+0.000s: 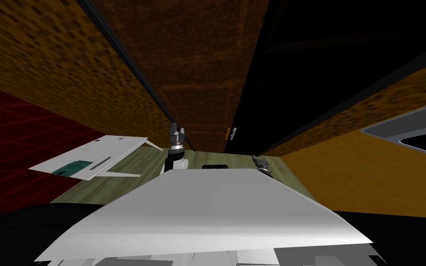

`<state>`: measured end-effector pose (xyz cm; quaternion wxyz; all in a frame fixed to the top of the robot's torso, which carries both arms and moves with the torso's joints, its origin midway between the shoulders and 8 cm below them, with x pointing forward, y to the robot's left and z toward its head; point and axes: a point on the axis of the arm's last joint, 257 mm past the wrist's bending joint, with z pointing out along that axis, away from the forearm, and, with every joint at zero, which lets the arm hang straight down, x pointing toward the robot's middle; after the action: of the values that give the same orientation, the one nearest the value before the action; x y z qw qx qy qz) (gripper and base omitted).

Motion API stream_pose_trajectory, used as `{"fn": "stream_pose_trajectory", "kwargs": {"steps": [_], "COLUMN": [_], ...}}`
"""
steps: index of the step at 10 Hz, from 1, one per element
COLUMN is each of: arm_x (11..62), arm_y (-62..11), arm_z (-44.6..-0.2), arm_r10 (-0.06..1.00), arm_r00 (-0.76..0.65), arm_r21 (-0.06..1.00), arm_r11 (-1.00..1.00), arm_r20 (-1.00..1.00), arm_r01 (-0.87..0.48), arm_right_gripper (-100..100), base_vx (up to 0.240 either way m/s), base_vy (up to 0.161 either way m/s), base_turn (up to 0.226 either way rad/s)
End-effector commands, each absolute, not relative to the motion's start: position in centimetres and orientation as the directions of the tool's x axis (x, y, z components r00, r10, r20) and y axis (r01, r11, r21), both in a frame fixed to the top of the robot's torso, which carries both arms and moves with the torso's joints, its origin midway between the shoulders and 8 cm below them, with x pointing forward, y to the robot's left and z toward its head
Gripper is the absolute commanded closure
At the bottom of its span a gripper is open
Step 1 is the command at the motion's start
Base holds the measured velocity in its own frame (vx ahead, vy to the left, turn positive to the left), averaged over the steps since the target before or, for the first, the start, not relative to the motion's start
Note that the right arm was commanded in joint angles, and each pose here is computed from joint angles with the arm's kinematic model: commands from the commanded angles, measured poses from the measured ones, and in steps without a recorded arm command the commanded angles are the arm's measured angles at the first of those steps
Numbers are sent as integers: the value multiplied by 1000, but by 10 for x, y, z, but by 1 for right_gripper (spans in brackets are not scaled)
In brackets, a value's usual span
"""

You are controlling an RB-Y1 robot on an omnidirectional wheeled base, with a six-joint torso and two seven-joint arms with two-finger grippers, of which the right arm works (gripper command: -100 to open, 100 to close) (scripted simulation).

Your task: Pull the door open

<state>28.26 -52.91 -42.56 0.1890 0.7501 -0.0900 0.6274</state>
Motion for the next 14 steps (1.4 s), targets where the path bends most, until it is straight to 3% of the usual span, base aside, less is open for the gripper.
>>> {"fn": "stream_pose_trajectory", "kwargs": {"steps": [1, 13, 14], "arm_x": [300, 390, 390], "arm_y": [-513, -420, -420], "arm_z": [-424, -394, -394], "arm_r10": [91, 16, 16], "arm_r00": [171, 18, 18], "arm_r21": [147, 20, 20], "arm_r11": [-923, -971, -971], "arm_r20": [981, 1000, 1000], "arm_r01": [-356, -238, -238], "arm_right_gripper": [-100, -100, 100], "base_vx": [197, 156, -14], "base_vy": [8, 12, 2], "base_turn": [129, 97, -33]}}
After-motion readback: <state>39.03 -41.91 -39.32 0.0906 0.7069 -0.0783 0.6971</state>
